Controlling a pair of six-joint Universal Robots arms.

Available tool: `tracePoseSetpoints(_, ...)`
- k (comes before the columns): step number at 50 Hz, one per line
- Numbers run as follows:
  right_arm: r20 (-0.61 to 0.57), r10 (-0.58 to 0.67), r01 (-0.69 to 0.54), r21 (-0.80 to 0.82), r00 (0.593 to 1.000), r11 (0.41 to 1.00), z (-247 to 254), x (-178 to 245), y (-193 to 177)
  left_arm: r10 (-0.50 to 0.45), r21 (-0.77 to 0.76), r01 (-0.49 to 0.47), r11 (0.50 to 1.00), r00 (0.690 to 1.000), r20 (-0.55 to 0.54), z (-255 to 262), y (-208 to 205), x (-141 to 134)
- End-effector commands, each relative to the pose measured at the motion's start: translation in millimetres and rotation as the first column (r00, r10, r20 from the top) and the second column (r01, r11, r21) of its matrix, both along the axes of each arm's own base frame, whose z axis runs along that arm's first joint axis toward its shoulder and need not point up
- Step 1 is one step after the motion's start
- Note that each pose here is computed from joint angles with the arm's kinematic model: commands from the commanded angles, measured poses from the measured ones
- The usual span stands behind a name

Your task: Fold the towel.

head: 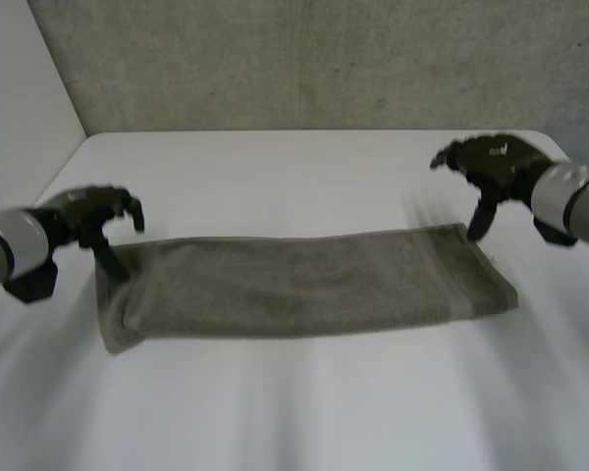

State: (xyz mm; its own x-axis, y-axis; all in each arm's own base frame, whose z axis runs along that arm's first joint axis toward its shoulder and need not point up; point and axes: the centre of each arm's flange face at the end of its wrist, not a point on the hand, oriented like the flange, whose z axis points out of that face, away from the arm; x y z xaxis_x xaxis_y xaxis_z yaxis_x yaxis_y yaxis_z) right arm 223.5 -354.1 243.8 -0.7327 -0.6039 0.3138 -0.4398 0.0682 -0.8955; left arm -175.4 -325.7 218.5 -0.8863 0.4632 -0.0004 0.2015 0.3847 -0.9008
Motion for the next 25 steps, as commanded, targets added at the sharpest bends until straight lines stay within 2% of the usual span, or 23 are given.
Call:
tracePoseSetpoints(1,-0.066,-0.017,0.02,0.042,0.998,0.999,-37.3,-20.3,19.0,-0.045,0.041,0.042,0.998,0.995,0.09,-31.9,33.2,1.2)
tracePoseSetpoints(6,-0.073,-0.045,0.049,0.057,0.996,0.997,-61.4,-33.6,30.6,-0.042,0.039,0.039,0.999,0.995,0.094,-45.0,41.4,1.8)
tracePoseSetpoints(17,-0.133,-0.05,0.055,0.033,0.99,0.998,-101.4,-46.7,30.7,-0.034,0.045,0.031,0.999,0.997,0.066,-59.9,47.1,-1.0)
tracePoseSetpoints(25,-0.184,-0.024,0.034,0.053,0.983,0.998,-119.0,-45.9,32.0,0.024,-0.007,-0.024,1.0,0.996,0.085,-61.5,39.6,2.4)
